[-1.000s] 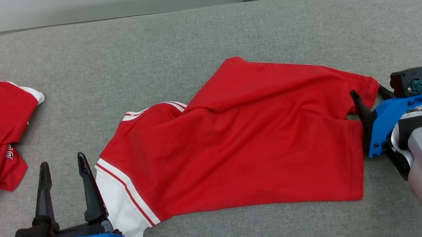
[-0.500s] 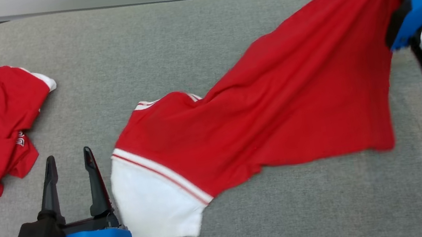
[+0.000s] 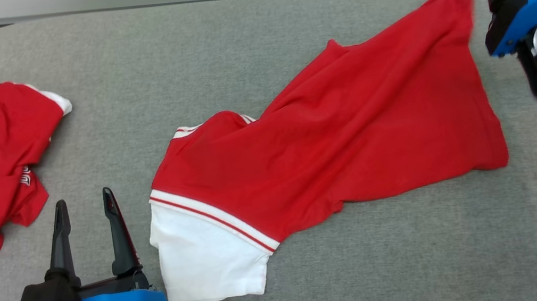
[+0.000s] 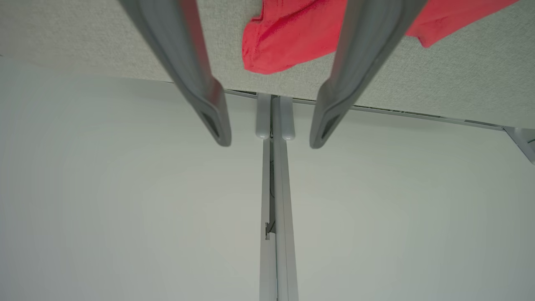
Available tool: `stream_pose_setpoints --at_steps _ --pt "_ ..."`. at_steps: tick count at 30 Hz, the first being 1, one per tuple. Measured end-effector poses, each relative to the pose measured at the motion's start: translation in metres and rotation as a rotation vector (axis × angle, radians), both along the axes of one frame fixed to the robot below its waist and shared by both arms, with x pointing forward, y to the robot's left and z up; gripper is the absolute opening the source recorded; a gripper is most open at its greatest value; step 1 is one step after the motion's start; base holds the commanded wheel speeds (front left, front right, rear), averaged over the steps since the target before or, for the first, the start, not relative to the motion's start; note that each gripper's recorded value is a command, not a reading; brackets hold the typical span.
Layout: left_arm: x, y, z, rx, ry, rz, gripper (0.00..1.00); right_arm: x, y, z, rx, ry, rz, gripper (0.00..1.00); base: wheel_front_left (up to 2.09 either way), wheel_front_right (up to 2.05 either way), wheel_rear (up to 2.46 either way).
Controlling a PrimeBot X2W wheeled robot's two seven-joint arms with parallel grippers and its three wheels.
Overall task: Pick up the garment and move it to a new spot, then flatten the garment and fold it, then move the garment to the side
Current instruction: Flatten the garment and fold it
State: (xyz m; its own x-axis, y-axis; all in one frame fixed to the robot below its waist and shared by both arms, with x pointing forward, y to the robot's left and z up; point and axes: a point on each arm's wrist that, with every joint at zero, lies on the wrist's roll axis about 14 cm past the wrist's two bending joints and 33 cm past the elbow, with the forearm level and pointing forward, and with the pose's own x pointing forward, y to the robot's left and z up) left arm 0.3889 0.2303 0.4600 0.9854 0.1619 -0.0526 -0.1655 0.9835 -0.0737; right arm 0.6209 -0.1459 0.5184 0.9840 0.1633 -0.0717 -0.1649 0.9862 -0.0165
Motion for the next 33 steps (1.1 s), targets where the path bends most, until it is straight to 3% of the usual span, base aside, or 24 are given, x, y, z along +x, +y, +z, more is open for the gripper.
stream_pose_setpoints --at_steps 13,23,33 --pt "0.008 -0.012 0.011 0.019 -0.039 -0.055 1.00 -0.077 -0.036 -0.020 0.106 -0.039 -0.062 1.00 0.00 0.00 0.00" --pt "0.003 -0.019 0.016 0.010 -0.052 -0.079 1.00 -0.162 -0.036 -0.085 0.139 0.106 -0.076 1.00 0.00 0.00 0.00" --pt "-0.001 -0.016 0.010 0.011 -0.034 -0.071 1.00 -0.161 -0.015 -0.093 0.124 0.123 -0.022 1.00 0.00 0.00 0.00"
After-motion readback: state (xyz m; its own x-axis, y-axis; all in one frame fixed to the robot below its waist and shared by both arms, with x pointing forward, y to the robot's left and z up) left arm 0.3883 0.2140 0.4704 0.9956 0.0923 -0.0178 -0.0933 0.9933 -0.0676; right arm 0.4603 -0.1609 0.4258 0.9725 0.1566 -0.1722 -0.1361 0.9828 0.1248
